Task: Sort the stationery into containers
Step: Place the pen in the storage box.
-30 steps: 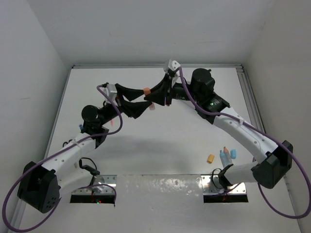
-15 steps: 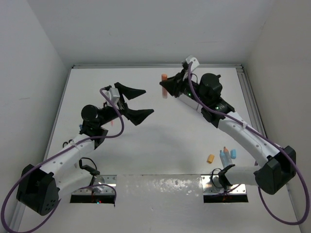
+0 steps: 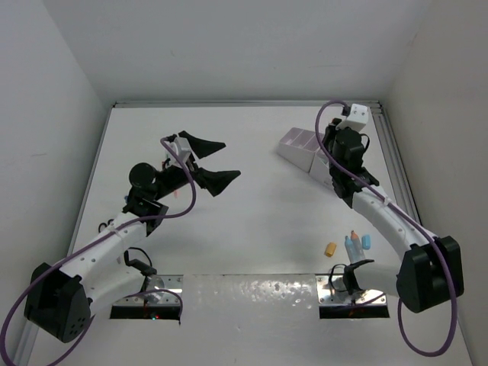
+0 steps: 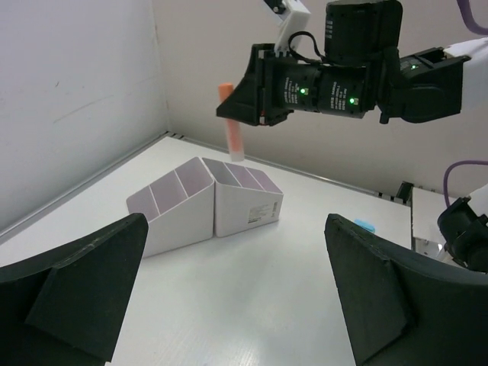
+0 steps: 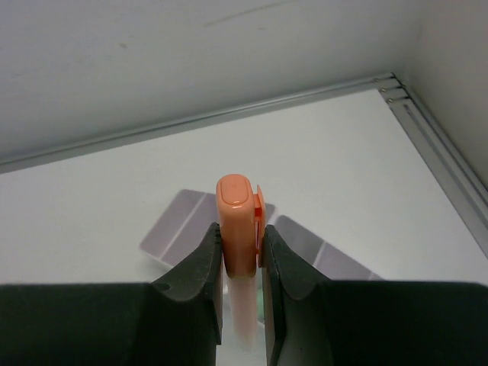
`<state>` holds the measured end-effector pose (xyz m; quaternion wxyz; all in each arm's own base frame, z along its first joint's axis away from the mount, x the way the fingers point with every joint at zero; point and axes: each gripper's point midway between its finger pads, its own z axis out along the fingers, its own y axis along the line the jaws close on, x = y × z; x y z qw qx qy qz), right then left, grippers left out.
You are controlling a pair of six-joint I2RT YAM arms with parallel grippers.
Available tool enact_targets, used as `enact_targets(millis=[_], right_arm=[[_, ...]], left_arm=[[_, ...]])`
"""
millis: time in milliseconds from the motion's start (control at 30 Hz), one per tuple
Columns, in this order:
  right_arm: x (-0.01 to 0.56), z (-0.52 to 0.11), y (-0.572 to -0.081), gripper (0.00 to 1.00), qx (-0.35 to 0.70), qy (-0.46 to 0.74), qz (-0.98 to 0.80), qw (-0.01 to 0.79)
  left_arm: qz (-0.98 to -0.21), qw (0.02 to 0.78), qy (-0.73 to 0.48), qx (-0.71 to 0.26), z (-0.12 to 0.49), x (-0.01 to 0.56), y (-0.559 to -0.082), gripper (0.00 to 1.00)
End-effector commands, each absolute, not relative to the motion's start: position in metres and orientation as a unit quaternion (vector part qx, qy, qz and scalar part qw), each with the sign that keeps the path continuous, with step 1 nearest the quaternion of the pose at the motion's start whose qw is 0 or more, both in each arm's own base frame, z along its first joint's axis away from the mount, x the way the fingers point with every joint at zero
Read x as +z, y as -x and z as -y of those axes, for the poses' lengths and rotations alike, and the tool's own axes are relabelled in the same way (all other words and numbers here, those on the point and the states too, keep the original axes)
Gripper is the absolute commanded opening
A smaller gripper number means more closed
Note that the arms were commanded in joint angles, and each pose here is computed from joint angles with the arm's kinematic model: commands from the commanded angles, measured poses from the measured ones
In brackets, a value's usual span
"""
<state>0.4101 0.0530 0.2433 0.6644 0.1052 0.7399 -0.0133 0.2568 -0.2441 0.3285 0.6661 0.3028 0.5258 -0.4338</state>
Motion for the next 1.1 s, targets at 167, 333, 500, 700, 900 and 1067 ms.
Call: enact_targets(millis=[167, 333, 500, 700, 900, 1067], right_arm=[[0.241, -0.020, -0.393, 0.00, -0.018, -0.164, -0.742, 0.649], [0.224, -0.029, -0.381, 0.00, 0.006, -0.156, -0.769, 0.620], [0.205, -0.031, -0.375, 0.00, 0.021, -0.178, -0.783, 0.596], [0.189, -0.037, -0.365, 0.00, 0.053, -0.207, -0.790, 0.574], [0.177, -0.049, -0.358, 0.00, 0.081, -0.224, -0.800, 0.551], [0.159, -0.051, -0.344, 0.00, 0.080, -0.233, -0.814, 0.527]], left_arm=[[-0.534, 0.681, -0.290, -0.408, 0.232, 0.329, -0.265, 1.00], [-0.546, 0.673, -0.288, -0.408, 0.233, 0.325, -0.267, 1.00], [-0.549, 0.668, -0.287, -0.413, 0.236, 0.324, -0.269, 1.00], [-0.548, 0.664, -0.289, -0.417, 0.239, 0.325, -0.269, 1.00], [-0.547, 0.664, -0.291, -0.419, 0.240, 0.324, -0.268, 1.00], [-0.545, 0.665, -0.290, -0.419, 0.240, 0.326, -0.267, 1.00]])
